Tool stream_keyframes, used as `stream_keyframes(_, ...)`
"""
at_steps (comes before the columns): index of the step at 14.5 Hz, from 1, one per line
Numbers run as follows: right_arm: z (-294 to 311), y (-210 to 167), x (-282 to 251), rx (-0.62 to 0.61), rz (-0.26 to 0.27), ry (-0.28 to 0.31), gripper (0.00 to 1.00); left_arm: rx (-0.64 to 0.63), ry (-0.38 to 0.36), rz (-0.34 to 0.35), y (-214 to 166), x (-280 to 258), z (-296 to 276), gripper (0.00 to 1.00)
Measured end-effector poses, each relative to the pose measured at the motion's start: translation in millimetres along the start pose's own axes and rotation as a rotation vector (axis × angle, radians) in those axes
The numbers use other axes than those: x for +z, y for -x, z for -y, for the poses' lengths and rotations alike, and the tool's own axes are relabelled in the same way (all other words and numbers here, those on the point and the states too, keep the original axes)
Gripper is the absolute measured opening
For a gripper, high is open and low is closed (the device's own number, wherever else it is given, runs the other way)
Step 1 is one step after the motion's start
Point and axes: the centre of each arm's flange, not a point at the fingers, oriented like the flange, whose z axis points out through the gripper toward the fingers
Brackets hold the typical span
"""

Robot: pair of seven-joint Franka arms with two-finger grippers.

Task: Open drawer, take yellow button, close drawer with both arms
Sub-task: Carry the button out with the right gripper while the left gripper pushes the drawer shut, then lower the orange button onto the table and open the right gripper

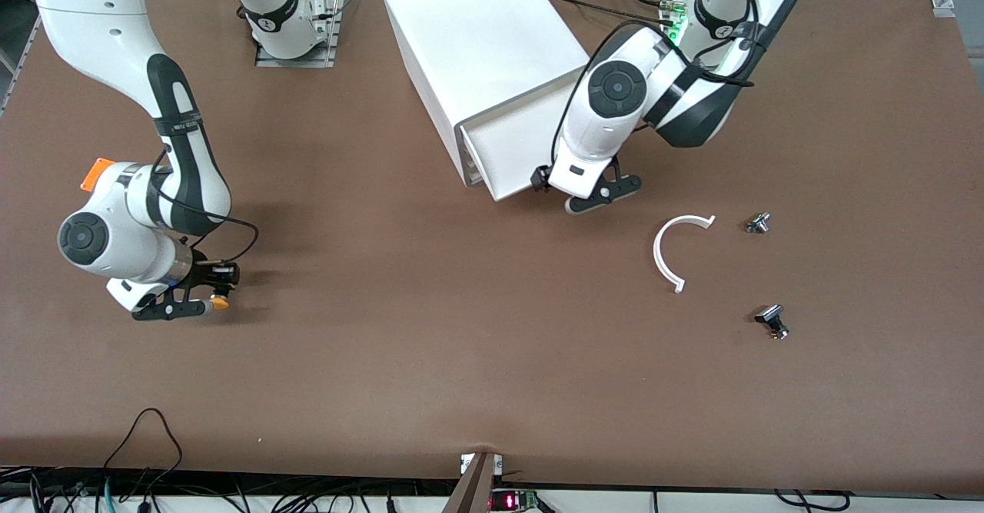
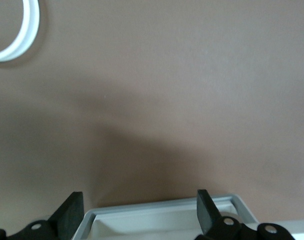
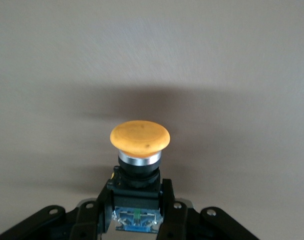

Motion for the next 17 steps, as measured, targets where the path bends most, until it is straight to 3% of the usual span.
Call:
stream_keyframes(4, -7.3, 5.6, 13.5, 0.013, 0.012, 0.001, 0.41, 0.045, -0.024, 0.024, 28.1, 8.3, -8.1, 1.0)
stream_keyframes(5, -7.3, 5.5, 13.4, 0.013, 0.011, 0.001, 0.46, 0.055, -0.035, 0.031, 34.1, 9.4, -9.3, 1.0)
stream_keyframes(8, -7.0, 2.9, 9.7, 0.013, 0.001, 0.001, 0.74, 0.077, -0.066, 0.051, 49.0, 11.5, -11.3, 1.0)
stream_keyframes(11, -0.1, -7.5, -16.6, -0.004, -0.047, 0.001, 1.0, 0.088, -0.081, 0.062, 64.7, 12.7, -15.6, 1.0)
stream_keyframes(17, 25.2, -11.4, -129.6, -0.042, -0.143, -0.028, 1.0, 0.099, -0.09, 0.073, 87.0, 15.6, -21.7, 1.0)
